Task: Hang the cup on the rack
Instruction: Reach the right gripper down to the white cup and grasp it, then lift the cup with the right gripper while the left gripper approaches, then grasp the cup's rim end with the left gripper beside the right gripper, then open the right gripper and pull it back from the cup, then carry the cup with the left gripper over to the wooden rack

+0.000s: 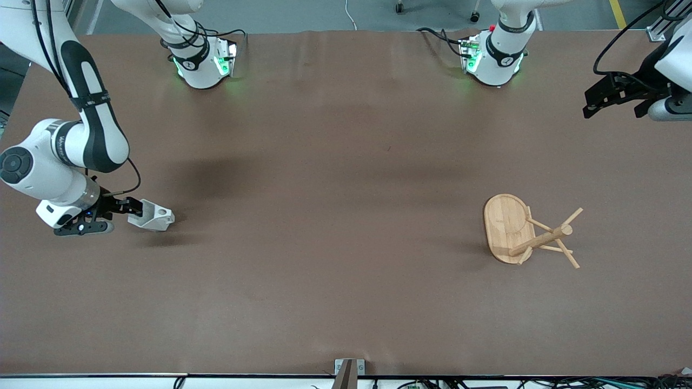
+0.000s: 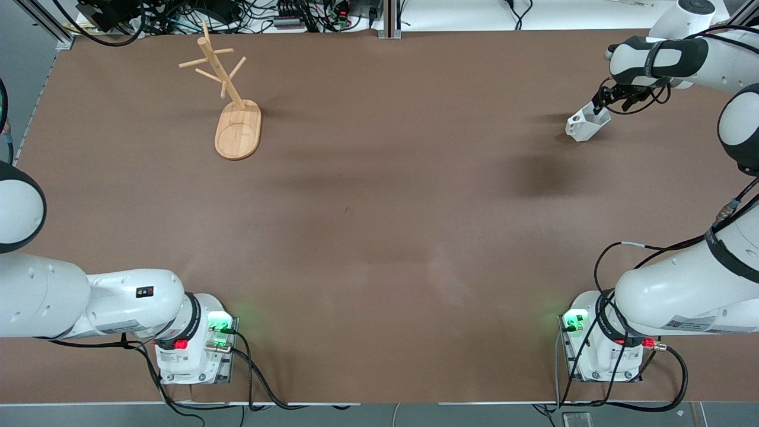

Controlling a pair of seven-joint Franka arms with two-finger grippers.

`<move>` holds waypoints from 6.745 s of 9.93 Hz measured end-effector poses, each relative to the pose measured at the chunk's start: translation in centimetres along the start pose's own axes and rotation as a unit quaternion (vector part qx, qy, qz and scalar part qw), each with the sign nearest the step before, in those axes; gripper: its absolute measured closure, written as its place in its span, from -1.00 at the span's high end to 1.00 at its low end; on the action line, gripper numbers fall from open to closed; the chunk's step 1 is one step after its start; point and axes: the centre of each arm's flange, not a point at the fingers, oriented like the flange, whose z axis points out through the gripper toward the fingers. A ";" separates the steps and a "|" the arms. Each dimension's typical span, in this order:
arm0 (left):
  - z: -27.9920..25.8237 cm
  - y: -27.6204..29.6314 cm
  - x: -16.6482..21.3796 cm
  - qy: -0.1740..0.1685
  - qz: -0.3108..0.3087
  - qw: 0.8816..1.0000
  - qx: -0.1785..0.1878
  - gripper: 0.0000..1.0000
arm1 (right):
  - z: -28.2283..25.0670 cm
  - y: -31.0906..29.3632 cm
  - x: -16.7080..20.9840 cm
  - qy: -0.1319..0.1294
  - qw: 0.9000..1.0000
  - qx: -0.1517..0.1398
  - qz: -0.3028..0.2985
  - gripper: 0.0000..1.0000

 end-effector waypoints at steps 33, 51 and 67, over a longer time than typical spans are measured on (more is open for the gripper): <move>5.6 33.2 -5.3 0.148 0.477 0.838 -0.219 1.00 | -18.2 -48.2 1.6 -0.153 0.809 0.567 -0.024 -0.91; 11.2 35.7 -4.5 0.130 0.500 0.824 -0.233 0.57 | -19.6 -48.0 0.4 -0.212 0.810 0.546 0.026 -0.81; 14.3 32.7 -2.3 0.063 0.255 0.954 -0.144 0.57 | -36.6 -11.9 1.0 -0.037 0.988 0.029 0.146 1.00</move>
